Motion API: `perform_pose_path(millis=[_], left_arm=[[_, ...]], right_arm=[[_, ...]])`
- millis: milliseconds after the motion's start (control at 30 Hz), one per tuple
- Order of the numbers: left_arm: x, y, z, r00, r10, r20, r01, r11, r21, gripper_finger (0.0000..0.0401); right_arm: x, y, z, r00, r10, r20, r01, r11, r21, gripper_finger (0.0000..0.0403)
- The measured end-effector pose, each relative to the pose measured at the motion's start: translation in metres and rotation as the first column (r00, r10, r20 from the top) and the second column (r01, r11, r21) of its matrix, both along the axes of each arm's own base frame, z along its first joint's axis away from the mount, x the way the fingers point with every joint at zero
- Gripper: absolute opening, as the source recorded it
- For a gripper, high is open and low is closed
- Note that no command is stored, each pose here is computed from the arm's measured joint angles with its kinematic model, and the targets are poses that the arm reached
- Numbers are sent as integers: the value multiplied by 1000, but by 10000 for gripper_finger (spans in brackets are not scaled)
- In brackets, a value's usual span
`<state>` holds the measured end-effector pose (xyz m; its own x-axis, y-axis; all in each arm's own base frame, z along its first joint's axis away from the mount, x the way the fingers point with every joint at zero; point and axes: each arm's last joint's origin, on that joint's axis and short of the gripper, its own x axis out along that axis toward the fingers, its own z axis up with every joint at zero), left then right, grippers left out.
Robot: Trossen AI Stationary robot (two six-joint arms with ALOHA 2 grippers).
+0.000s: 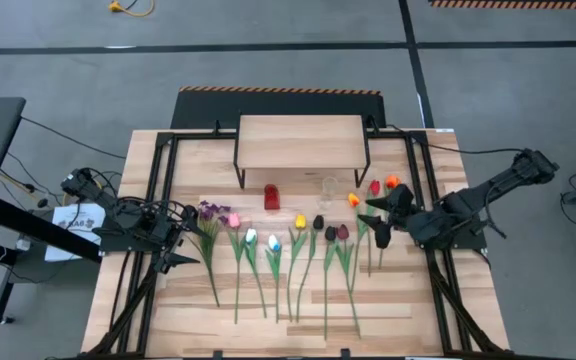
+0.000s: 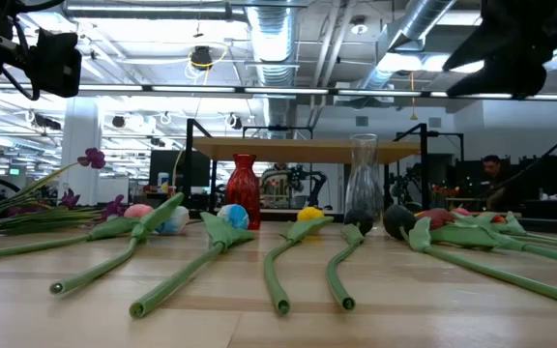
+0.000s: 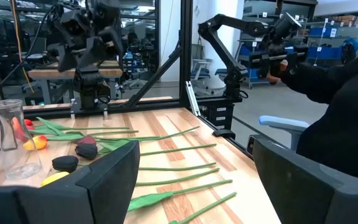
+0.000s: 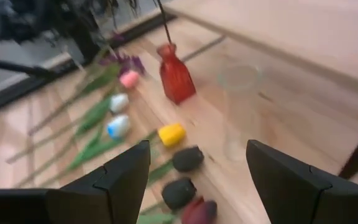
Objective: Pick and place flowers into a vace then onto a shelf
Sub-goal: Put the dark red flower into the transparent vase
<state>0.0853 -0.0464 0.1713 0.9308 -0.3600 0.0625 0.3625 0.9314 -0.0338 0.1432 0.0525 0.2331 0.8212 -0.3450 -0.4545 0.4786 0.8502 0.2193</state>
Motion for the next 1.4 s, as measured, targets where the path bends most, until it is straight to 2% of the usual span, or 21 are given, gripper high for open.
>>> perform_pose_path(millis=[167,433,567,967,1400], left_arm=[[0,0,0,1000,0,0,0,1000,0,302],[0,0,0,1000,0,0,0,1000,0,302],[0,0,0,1000,0,0,0,1000,0,302],[0,0,0,1000,0,0,0,1000,1,302],[0,0,0,1000,0,0,0,1000,0,302]], right_arm=[[8,5,-12,995,31,-93,-31,1000,6,260],[16,15,-27,977,105,-184,-62,972,227,260],[20,19,-36,965,115,-234,-43,955,292,260],[35,28,-69,928,26,-371,94,948,303,260],[56,38,-90,943,-31,-331,163,911,379,260]])
